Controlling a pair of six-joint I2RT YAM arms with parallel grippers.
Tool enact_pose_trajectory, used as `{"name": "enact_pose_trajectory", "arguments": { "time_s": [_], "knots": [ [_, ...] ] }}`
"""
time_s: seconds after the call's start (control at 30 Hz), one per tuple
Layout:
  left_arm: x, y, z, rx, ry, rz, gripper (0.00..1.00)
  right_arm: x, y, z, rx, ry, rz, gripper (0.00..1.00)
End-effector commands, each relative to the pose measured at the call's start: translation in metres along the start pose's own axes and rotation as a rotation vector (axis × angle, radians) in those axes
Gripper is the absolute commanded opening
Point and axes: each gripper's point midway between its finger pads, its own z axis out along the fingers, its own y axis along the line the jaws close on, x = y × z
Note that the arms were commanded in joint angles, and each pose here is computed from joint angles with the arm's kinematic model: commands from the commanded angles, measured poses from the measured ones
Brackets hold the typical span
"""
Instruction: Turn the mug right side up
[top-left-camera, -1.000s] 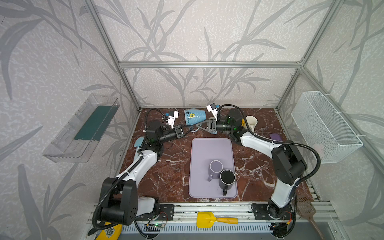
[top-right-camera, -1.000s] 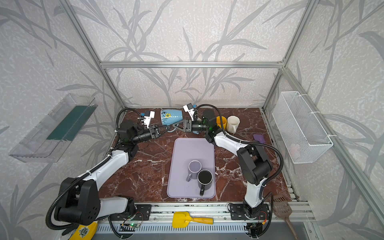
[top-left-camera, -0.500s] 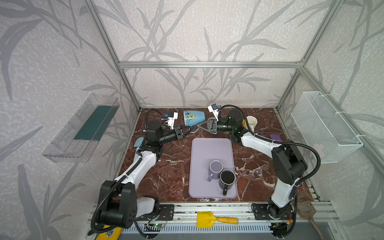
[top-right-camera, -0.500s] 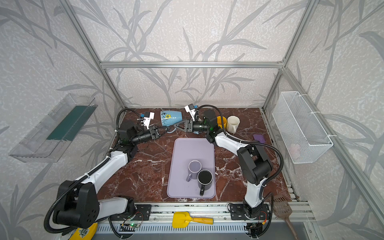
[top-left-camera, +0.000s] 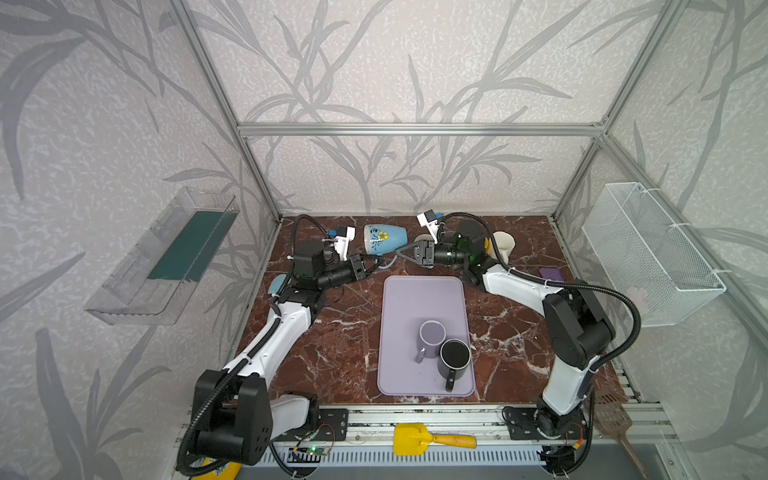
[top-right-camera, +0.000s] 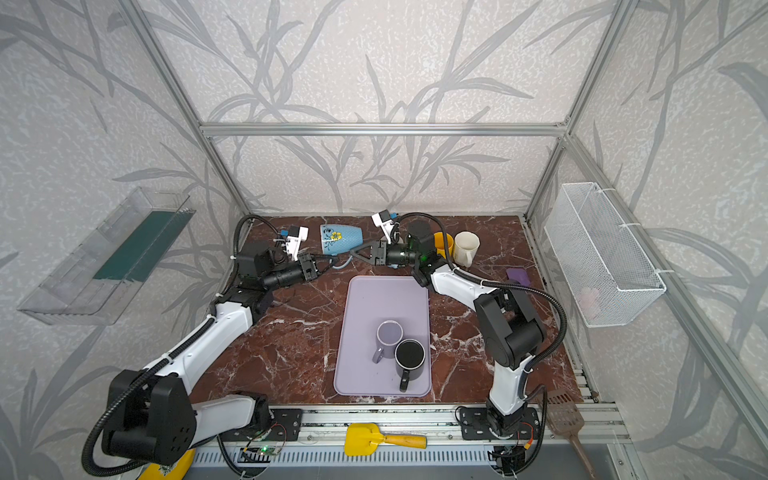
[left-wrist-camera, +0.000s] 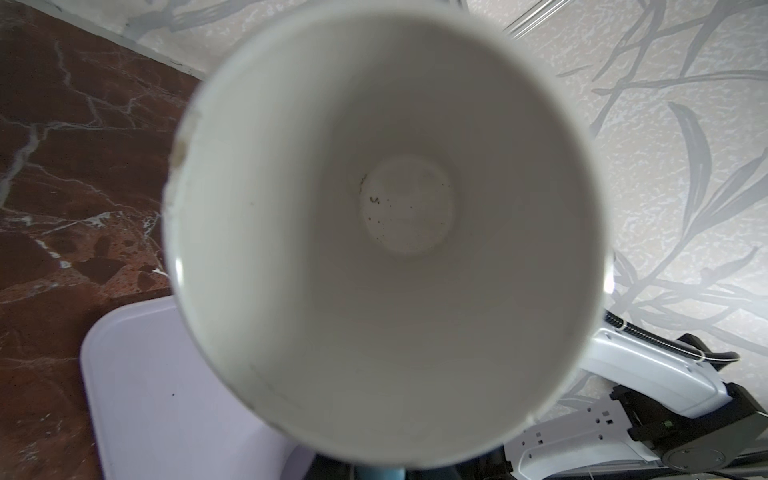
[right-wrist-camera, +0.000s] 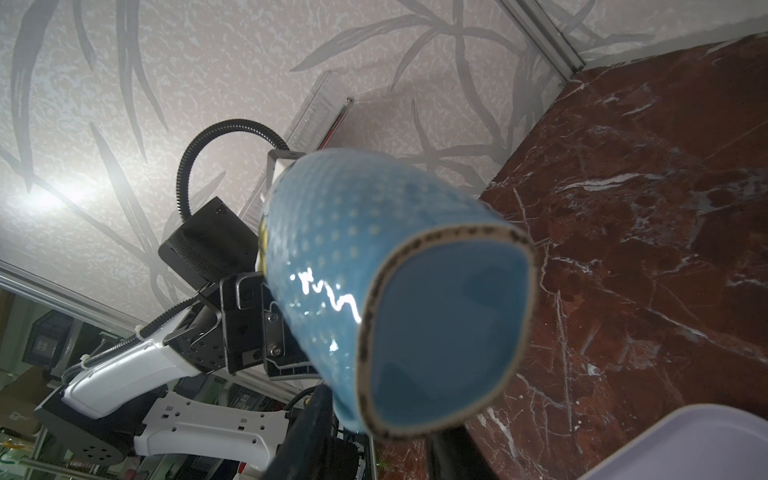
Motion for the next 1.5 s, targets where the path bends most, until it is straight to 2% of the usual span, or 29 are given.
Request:
{"name": "enact_pose_trajectory", "arguments": {
  "time_s": [0.0, 0.4, 0.67, 1.13, 1.27, 1.47],
  "knots": [
    [-0.018, -0.025, -0.008, -0.014, -0.047, 0.139, 0.0, -0.002, -0.006, -0.003, 0.039, -0.01, -0.023, 0.38],
    [-0.025, -0.018, -0.01, -0.101, -0.066, 0.132, 0.0, 0.001, -0.015, -0.007, 0.114, 0.005, -0.03, 0.38],
    [-0.021, -0.007, -0.006, -0.188, -0.026, 0.136, 0.0, -0.002, -0.025, -0.018, 0.207, -0.004, -0.039, 0.38],
    [-0.012, 0.016, 0.012, -0.48, 0.11, 0.228, 0.0, -0.009, -0.045, -0.052, 0.312, -0.062, -0.002, 0.38],
    [-0.011, 0.031, 0.016, -0.576, 0.151, 0.227, 0.0, -0.006, -0.052, -0.057, 0.334, -0.064, 0.015, 0.38],
    [-0.012, 0.056, 0.02, -0.701, 0.215, 0.208, 0.0, -0.008, -0.041, -0.064, 0.347, -0.071, -0.027, 0.37]
  ]
}}
